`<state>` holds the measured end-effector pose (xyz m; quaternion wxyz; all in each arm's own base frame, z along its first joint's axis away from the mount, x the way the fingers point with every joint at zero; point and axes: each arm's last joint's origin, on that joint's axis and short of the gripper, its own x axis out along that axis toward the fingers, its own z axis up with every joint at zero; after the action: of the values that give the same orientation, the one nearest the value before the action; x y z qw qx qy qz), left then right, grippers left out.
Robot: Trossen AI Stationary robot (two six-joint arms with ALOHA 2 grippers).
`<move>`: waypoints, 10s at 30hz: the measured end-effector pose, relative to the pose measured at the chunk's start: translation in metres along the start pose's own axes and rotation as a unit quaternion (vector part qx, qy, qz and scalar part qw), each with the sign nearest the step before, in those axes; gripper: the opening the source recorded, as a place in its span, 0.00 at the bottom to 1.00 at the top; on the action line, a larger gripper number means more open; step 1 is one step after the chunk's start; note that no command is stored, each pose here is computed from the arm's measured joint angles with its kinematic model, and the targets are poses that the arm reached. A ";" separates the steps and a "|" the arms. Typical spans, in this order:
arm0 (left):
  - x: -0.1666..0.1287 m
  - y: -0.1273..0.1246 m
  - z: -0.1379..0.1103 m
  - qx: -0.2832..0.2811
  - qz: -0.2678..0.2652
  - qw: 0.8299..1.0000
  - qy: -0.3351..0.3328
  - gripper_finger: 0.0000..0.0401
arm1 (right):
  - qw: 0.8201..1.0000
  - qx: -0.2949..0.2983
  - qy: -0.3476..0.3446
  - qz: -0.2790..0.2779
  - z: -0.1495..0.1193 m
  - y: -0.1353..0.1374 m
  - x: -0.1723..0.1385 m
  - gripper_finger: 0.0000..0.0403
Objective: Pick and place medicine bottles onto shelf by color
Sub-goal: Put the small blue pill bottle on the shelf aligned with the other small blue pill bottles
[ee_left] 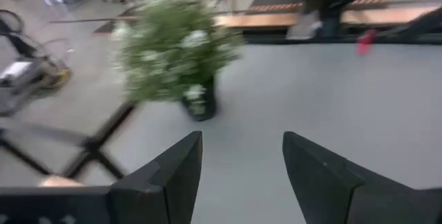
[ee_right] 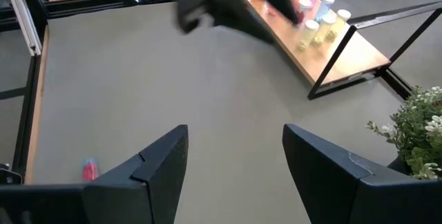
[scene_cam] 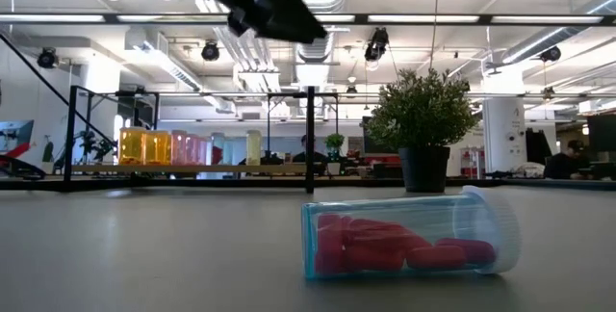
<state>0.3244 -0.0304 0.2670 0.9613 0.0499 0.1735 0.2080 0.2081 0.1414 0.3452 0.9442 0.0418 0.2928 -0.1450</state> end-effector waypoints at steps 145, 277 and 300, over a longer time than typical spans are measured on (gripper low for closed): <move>-0.033 -0.063 0.084 -0.155 0.109 0.979 -0.077 0.22 | 0.985 0.125 -0.102 -0.056 0.036 -0.019 0.024 0.56; -0.012 -0.062 0.085 -0.146 -0.126 0.980 -0.044 0.54 | 0.991 0.033 0.035 0.129 0.043 -0.034 0.056 0.24; -0.012 -0.063 0.085 -0.133 -0.147 0.979 -0.043 0.31 | 0.991 0.014 0.018 0.135 0.046 -0.032 0.057 0.24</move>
<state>0.3684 -0.0947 0.3399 0.9861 -0.0957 0.1077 0.0828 0.2681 0.0887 0.3515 0.9489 0.0967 0.2997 -0.0198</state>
